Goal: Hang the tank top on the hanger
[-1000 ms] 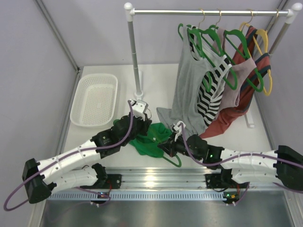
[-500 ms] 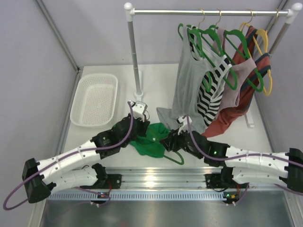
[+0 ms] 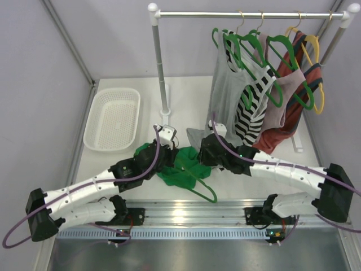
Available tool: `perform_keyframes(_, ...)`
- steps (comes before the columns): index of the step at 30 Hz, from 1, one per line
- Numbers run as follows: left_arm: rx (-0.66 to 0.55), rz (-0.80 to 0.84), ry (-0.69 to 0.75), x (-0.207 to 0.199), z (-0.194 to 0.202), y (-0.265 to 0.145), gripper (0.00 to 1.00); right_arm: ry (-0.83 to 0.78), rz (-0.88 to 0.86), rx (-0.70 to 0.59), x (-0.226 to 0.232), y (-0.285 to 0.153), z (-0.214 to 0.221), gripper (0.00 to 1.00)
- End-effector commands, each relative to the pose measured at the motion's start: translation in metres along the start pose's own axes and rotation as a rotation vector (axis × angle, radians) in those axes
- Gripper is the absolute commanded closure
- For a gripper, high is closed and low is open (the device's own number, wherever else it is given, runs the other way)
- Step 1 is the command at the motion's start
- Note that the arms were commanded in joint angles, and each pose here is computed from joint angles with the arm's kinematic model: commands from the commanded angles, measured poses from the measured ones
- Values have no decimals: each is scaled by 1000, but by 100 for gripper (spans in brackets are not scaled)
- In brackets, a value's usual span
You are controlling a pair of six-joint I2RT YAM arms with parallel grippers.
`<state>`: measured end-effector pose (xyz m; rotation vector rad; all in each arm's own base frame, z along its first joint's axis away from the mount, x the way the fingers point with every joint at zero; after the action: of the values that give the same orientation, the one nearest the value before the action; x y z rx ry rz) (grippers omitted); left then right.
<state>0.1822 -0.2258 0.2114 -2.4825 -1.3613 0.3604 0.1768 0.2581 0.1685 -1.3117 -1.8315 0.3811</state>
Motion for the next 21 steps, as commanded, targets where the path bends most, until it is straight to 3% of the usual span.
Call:
perform_keyframes(1,-76,2,-37,-3,-15,-2,100,-2,35,107,9,11,6,70)
perform_keyframes(5,-89,8,-41,-4,-15,-4,100,6,84,137,3,26,16,69)
perform_keyframes(12,-103,17,-50,-4,-13,-5,100,-22,179,152,-12,41,25,54)
perform_keyframes(21,-111,19,-51,-2,-10,-9,100,0,189,137,-10,51,24,45)
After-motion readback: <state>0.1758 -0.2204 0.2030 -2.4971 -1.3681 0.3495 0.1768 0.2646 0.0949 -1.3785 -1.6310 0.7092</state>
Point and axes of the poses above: each gripper's point midway between its finger pads, its own y axis out along the fingers, its own x axis along the line the jaws close on, z = x × y, the point moved 4 cm from there along -y, back along the fingers, and after that the axes turned 5 degrees about y, right-handed, at the moved point
